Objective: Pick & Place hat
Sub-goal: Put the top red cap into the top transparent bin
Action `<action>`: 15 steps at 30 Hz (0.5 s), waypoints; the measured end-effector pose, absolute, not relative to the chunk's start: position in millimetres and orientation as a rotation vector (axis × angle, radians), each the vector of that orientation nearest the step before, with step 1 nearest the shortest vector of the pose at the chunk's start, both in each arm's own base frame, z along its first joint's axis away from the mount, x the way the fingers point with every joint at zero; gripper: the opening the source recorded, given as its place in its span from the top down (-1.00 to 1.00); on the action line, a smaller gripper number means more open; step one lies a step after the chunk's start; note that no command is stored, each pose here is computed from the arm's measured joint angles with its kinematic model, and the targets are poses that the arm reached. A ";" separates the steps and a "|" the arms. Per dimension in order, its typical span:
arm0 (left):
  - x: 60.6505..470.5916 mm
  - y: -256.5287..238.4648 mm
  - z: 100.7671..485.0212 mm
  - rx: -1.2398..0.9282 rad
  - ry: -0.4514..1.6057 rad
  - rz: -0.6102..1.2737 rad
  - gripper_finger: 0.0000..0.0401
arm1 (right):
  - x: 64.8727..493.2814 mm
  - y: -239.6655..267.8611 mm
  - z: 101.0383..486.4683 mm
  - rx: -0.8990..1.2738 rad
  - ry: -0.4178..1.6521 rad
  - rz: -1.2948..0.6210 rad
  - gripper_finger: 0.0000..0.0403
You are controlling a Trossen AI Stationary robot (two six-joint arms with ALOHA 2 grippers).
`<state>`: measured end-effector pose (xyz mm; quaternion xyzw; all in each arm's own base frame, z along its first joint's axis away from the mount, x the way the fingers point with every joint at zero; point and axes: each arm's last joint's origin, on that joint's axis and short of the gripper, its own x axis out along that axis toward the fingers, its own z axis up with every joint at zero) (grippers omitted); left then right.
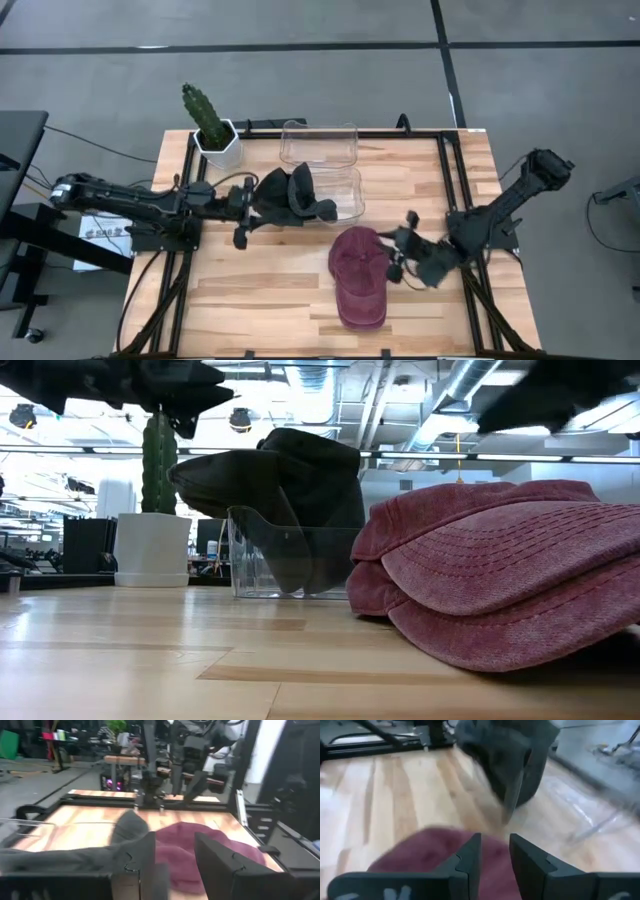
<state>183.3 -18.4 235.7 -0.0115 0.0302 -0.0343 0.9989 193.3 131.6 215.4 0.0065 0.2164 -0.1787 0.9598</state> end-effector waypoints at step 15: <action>202.9 -44.0 234.7 -0.018 0.029 -0.085 0.35 | 147.9 121.8 141.8 0.250 0.411 -0.519 0.54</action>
